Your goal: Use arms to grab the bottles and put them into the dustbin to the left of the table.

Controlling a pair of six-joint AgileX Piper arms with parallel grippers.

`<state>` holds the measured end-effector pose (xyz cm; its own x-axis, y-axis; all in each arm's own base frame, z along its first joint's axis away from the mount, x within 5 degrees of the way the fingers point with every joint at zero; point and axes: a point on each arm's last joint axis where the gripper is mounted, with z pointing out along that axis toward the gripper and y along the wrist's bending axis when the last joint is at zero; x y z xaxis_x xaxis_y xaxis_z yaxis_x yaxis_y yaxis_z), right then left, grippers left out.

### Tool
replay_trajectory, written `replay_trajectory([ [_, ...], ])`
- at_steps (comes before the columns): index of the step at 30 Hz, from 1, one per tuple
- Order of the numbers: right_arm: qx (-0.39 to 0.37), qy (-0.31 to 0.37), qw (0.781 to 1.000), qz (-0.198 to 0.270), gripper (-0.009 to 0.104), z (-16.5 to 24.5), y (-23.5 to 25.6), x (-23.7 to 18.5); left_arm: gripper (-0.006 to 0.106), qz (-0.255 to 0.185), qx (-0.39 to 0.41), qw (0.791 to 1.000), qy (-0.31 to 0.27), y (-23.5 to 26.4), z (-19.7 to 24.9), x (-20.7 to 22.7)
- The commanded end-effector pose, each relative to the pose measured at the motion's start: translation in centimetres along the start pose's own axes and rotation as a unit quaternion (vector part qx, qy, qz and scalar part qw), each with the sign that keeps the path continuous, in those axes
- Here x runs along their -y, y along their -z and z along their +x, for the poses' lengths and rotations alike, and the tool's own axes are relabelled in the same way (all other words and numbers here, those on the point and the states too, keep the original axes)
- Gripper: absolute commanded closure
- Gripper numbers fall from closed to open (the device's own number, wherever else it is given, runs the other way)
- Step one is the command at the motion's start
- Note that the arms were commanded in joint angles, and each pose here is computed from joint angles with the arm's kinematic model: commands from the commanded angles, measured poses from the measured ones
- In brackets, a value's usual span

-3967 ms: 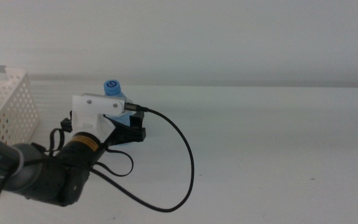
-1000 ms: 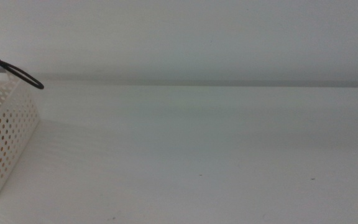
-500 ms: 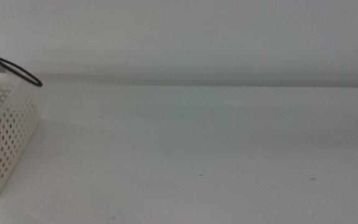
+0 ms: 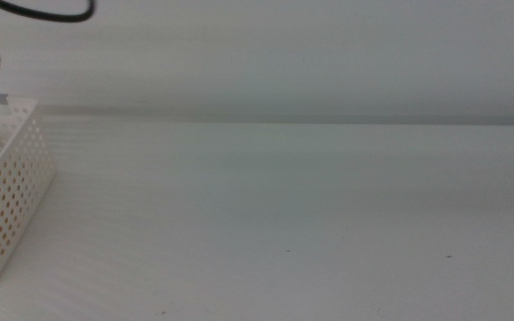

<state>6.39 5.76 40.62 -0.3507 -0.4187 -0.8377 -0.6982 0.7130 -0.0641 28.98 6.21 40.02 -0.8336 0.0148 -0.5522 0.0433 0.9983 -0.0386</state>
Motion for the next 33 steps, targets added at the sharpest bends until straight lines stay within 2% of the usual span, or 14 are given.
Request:
replay_trajectory([
  [1, 0.008, 0.003, 1.000, 0.004, 0.016, -0.1, 0.1, 0.1, 0.007, 0.014, 0.000, 1.000, -0.024, 4.1, 1.5, 3.7],
  [5, 0.008, 0.003, 1.000, 0.004, 0.016, -0.1, 0.1, 0.1, 0.007, 0.033, 0.065, 0.992, -0.105, 9.0, 3.5, 8.1],
  [7, 0.008, 0.003, 1.000, 0.004, 0.016, -0.1, 0.1, 0.1, 0.007, 0.036, 0.114, 0.979, -0.164, 10.8, 5.1, 9.8],
  [9, 0.008, 0.000, 1.000, 0.000, 0.016, -0.1, 0.1, 0.0, 0.007, 0.041, 0.153, 0.968, -0.195, 11.5, 6.9, 10.9],
  [14, 0.008, 0.001, 1.000, -0.001, 0.016, -0.1, 0.1, 0.0, 0.007, 0.058, 0.263, 0.943, -0.197, 11.7, 11.7, 11.3],
  [18, 0.008, 0.001, 1.000, -0.001, 0.016, -0.1, 0.1, 0.0, 0.007, 0.071, 0.325, 0.930, -0.156, 11.4, 14.0, 10.7],
  [33, 0.008, 0.001, 1.000, -0.001, 0.016, -0.1, 0.1, 0.0, 0.007, 0.083, 0.329, 0.931, -0.138, 11.3, 14.9, 10.5],
])
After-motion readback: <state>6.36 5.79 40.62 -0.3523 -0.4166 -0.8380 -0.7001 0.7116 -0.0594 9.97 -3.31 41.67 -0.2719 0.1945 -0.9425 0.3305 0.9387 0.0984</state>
